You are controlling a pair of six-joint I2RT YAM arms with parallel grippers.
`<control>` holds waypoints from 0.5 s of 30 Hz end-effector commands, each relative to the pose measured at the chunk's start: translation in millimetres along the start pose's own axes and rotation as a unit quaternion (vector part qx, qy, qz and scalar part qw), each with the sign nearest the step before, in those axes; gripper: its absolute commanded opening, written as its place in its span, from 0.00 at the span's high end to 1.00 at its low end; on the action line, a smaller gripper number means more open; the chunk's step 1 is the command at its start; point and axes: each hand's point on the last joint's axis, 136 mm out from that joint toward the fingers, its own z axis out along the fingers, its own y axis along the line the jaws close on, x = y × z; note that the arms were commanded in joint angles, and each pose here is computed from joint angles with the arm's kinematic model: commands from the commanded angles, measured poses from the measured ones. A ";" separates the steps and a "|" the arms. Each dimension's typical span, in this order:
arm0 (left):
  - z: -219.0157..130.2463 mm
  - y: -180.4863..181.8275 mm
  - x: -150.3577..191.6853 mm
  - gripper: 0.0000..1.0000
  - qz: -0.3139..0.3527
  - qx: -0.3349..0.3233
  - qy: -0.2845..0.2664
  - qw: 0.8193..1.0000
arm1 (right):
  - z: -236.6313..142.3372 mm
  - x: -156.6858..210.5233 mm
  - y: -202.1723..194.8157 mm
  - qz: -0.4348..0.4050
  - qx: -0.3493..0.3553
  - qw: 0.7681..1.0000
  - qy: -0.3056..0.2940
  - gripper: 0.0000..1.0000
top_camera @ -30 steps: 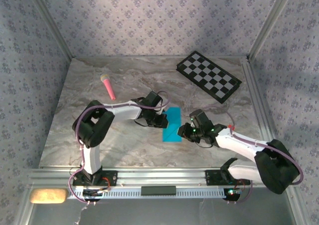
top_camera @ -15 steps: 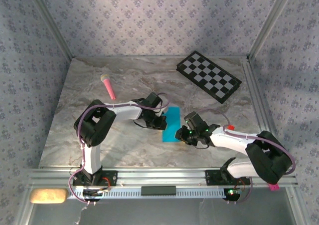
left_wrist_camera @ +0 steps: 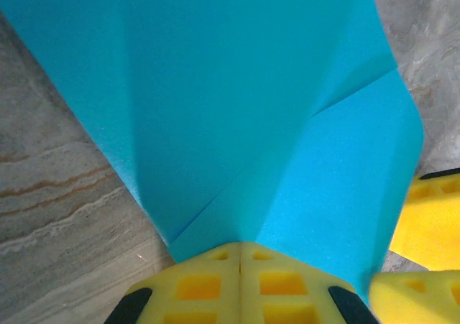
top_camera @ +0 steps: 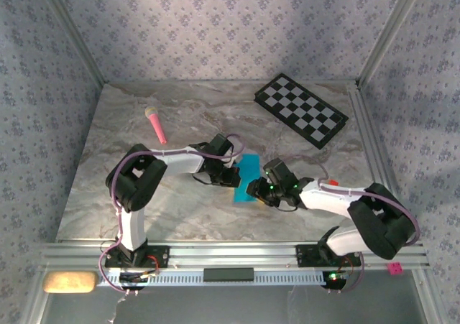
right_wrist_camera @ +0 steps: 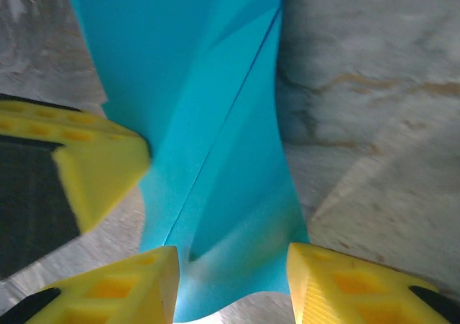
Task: Fold a paper plane with a square sheet of paper (pick it up from the middle)
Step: Fold the triangle a second time at the center of the table.
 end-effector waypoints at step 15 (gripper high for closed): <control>3.9 16.4 13.7 0.96 -0.013 -0.027 0.015 0.999 | -3.7 -40.8 32.4 -0.056 -0.087 0.995 -0.012 0.48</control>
